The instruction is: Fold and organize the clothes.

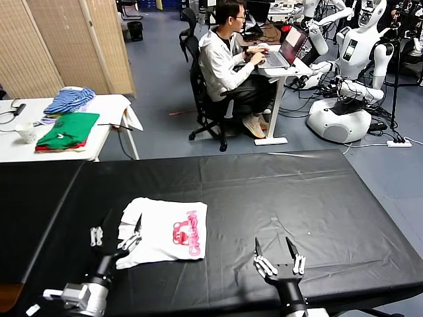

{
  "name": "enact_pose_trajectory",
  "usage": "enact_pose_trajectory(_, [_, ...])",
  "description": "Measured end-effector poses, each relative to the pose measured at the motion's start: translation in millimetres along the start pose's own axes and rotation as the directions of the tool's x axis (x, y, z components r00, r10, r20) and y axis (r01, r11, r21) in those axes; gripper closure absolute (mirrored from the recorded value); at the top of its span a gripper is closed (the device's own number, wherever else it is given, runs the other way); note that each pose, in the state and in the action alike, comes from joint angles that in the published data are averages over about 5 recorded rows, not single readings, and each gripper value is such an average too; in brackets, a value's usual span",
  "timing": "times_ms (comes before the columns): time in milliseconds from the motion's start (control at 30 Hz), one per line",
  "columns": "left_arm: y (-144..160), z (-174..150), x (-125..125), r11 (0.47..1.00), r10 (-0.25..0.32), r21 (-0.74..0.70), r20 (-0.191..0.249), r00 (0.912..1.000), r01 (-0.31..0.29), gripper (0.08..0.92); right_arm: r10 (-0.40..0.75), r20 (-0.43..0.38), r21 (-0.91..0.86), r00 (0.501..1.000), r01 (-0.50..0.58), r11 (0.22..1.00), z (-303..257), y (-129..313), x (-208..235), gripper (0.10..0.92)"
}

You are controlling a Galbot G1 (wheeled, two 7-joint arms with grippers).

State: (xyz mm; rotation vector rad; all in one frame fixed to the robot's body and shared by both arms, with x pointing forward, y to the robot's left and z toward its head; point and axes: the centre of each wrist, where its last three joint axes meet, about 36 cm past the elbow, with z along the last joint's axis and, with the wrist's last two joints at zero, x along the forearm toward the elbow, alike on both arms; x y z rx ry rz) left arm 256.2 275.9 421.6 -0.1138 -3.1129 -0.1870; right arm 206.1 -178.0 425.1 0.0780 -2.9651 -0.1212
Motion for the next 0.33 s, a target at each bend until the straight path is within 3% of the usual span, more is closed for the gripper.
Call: enact_pose_trajectory(333, [6.3,1.5,-6.3,1.000,0.000,-0.017,0.012,0.9999,0.000,0.092,0.008,-0.001,0.000,1.000,-0.008,1.000,0.7,2.8,-1.0,0.115])
